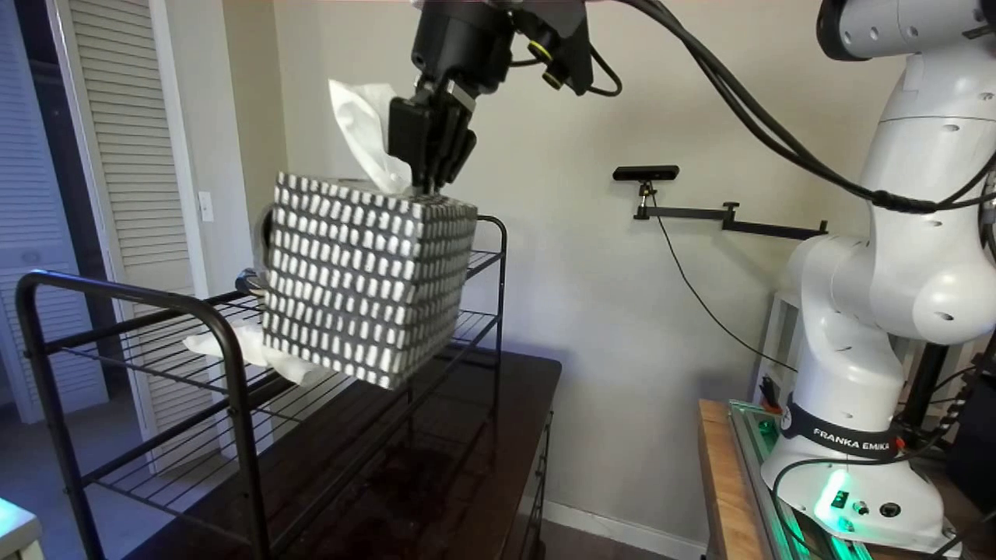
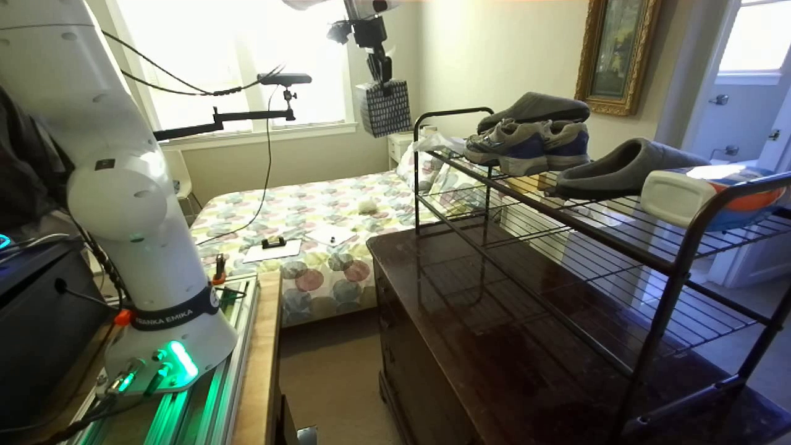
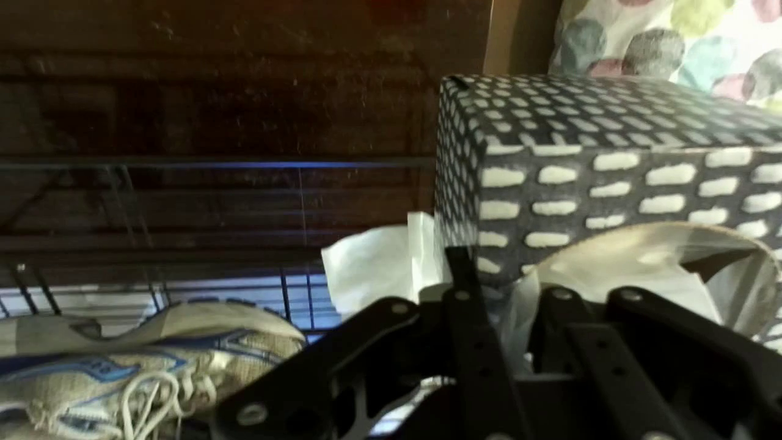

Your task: Put the tissue dispenser on the rack

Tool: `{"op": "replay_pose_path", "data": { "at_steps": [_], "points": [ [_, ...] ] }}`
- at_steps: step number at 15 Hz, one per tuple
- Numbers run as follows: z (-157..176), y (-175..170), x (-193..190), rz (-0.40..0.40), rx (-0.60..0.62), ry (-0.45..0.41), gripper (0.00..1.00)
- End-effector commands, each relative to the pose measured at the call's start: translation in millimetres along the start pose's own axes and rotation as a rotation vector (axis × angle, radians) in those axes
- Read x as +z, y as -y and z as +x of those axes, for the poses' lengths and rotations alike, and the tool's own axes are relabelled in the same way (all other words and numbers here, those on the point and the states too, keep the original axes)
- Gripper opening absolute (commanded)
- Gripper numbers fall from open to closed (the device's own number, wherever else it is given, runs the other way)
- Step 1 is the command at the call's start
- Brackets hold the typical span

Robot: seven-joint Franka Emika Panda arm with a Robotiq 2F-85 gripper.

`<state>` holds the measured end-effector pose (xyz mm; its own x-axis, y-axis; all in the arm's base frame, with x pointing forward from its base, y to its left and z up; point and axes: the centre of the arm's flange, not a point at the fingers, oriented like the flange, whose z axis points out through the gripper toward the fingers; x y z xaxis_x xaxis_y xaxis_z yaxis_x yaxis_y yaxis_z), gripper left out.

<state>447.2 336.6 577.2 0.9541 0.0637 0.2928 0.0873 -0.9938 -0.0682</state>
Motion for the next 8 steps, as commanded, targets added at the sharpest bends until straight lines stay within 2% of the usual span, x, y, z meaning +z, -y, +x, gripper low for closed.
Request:
{"op": "replay_pose_path", "data": {
  "at_steps": [1, 4, 8],
  "points": [
    [55, 17, -25, -0.061, -0.008, -0.136, 0.02],
    [93, 23, -46, -0.138, -0.059, -0.228, 0.02],
    [133, 52, -48, -0.203, -0.107, -0.263, 0.02]
  ]
}}
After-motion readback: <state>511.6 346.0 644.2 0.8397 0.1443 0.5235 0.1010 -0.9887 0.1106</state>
